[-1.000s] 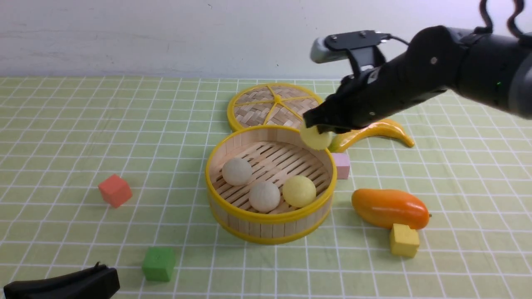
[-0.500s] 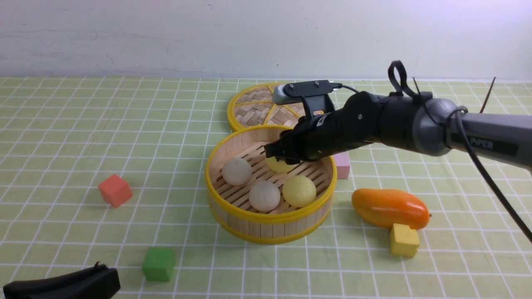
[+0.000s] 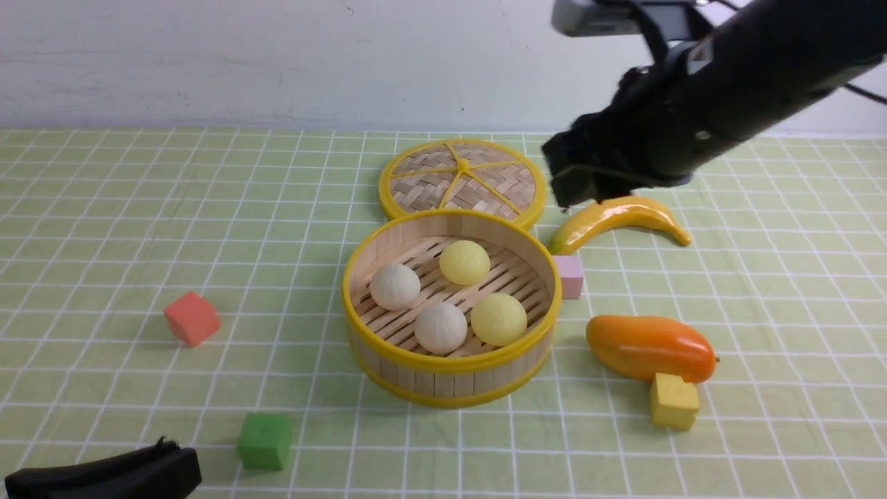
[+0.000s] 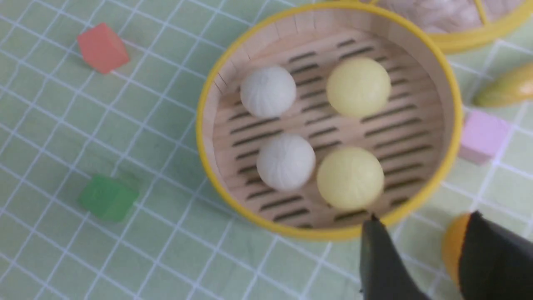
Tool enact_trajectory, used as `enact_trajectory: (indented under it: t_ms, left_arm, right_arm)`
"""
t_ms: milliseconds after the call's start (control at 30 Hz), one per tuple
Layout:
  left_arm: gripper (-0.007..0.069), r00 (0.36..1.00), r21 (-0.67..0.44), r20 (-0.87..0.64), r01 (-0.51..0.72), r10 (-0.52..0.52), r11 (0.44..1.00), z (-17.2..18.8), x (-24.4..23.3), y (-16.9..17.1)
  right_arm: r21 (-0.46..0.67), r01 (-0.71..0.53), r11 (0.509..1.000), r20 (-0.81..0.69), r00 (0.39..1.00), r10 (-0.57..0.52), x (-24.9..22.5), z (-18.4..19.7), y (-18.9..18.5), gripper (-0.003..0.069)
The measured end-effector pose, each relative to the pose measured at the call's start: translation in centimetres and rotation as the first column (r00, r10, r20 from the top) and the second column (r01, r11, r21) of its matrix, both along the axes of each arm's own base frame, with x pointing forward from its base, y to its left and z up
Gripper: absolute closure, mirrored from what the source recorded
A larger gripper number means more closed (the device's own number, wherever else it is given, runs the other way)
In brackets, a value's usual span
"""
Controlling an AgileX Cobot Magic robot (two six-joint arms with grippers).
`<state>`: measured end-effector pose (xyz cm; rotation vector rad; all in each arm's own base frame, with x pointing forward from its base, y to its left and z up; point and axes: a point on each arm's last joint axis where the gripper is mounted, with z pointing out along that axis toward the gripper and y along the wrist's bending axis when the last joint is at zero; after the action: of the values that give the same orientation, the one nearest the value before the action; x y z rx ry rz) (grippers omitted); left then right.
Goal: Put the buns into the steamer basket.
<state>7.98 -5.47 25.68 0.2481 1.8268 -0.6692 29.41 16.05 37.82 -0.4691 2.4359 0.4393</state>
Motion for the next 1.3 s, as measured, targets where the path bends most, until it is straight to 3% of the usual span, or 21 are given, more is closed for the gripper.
enact_trajectory:
  t_ms: [200,433,733,833,967,1133,1167,1267,1300]
  left_arm:
    - [0.0512,1.000,0.000,0.000,0.000,0.000,1.000,0.0,0.0,0.0]
    - [0.0505,1.000,0.000,0.000,0.000,0.000,1.000,0.0,0.0,0.0]
    - [0.0498,1.000,0.001,-0.001,0.000,0.000,1.000,0.0,0.0,0.0]
    - [0.0495,1.000,0.001,-0.001,0.000,0.000,1.000,0.0,0.0,0.0]
    - [0.0491,1.000,0.001,-0.001,0.000,0.000,1.000,0.0,0.0,0.0]
    - [0.0484,1.000,0.001,-0.001,0.000,0.000,1.000,0.0,0.0,0.0]
    - [0.0483,1.000,0.001,-0.001,0.000,0.000,1.000,0.0,0.0,0.0]
    - [0.0480,1.000,0.001,-0.001,0.000,0.000,1.000,0.0,0.0,0.0]
    - [0.0480,1.000,0.001,-0.001,0.000,0.000,1.000,0.0,0.0,0.0]
  right_arm:
    - [-0.038,0.050,0.998,-0.056,0.997,-0.052,-4.9,0.1,-2.8,0.0666]
    - [-0.106,0.034,0.994,-0.183,0.982,-0.053,-9.7,-0.4,-5.1,0.0680]
    - [-0.135,0.031,0.990,-0.194,0.979,-0.057,-10.3,-0.3,-5.6,0.0678]
    - [-0.181,0.049,0.982,-0.140,0.987,-0.075,-10.8,-0.5,-7.1,0.0678]
    - [-0.065,0.150,0.986,0.110,0.984,-0.143,-13.0,-1.5,-10.3,0.0678]
    - [0.095,0.290,0.952,0.401,0.864,-0.303,-18.3,-7.2,-13.6,0.0677]
    - [0.106,0.292,0.950,0.424,0.851,-0.309,-18.9,-7.3,-13.7,0.0677]
    - [0.169,0.352,0.920,0.530,0.755,-0.386,-22.4,-12.7,-14.9,0.0676]
    - [0.166,0.357,0.919,0.524,0.758,-0.389,-22.4,-13.1,-14.9,0.0676]
